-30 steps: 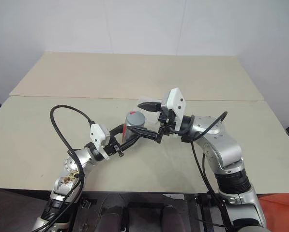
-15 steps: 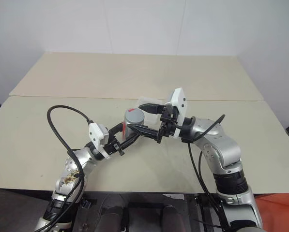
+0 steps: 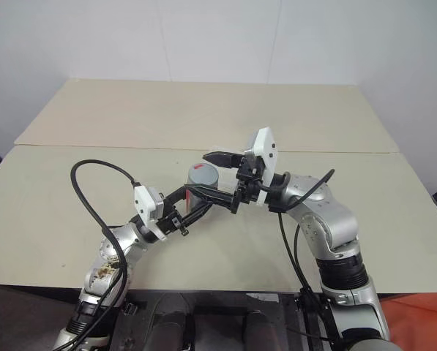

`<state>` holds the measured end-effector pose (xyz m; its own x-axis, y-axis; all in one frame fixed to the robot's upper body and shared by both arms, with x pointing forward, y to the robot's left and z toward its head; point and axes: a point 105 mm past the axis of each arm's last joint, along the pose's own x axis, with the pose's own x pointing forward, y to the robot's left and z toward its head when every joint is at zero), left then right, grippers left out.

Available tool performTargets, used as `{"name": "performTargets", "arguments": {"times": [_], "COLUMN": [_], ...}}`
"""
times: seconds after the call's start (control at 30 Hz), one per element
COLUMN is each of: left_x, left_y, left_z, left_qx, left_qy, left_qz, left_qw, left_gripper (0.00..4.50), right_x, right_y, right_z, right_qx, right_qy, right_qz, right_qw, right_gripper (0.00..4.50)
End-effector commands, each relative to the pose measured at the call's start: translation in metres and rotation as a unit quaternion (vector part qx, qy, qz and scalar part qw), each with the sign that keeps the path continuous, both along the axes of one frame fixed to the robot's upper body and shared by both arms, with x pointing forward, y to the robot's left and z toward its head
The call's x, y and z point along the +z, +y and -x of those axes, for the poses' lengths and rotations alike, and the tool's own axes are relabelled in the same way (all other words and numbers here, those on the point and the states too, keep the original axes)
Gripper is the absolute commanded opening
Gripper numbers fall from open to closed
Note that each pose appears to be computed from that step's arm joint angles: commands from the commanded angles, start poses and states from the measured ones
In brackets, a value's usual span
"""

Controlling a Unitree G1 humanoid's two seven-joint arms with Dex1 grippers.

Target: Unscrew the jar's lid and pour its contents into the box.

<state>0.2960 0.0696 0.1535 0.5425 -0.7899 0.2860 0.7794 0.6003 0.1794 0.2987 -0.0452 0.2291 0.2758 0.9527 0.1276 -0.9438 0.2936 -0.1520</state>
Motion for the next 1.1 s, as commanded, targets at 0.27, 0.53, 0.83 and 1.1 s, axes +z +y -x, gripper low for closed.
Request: {"name": "performTargets", "arguments": {"times": [0.27,0.53,0.83,1.1], "left_x": [0.017,0.017,0.016,0.016], "left_y": [0.002,0.005,0.006,0.004], "left_z": [0.005,0.006,0.005,0.003], "left_qx": [-0.009,-0.012,-0.012,-0.007], "left_qy": [-0.031,-0.027,-0.025,-0.027], "left_qz": [0.038,0.051,0.055,0.049], "left_qw": [0.999,0.998,0.998,0.998], "left_gripper": [2.14,2.14,2.14,2.14], "right_x": [0.010,0.012,0.006,-0.011], "right_y": [-0.004,-0.016,-0.029,-0.023], "right_z": [-0.001,0.004,0.002,0.016], "right_qx": [-0.002,0.006,-0.002,0.043], "right_qy": [-0.020,-0.028,-0.021,-0.009], "right_qz": [-0.011,-0.022,-0.008,0.028], "right_qw": [1.000,0.999,1.000,0.999], "right_gripper": [4.50,4.50,4.50,4.50]}}
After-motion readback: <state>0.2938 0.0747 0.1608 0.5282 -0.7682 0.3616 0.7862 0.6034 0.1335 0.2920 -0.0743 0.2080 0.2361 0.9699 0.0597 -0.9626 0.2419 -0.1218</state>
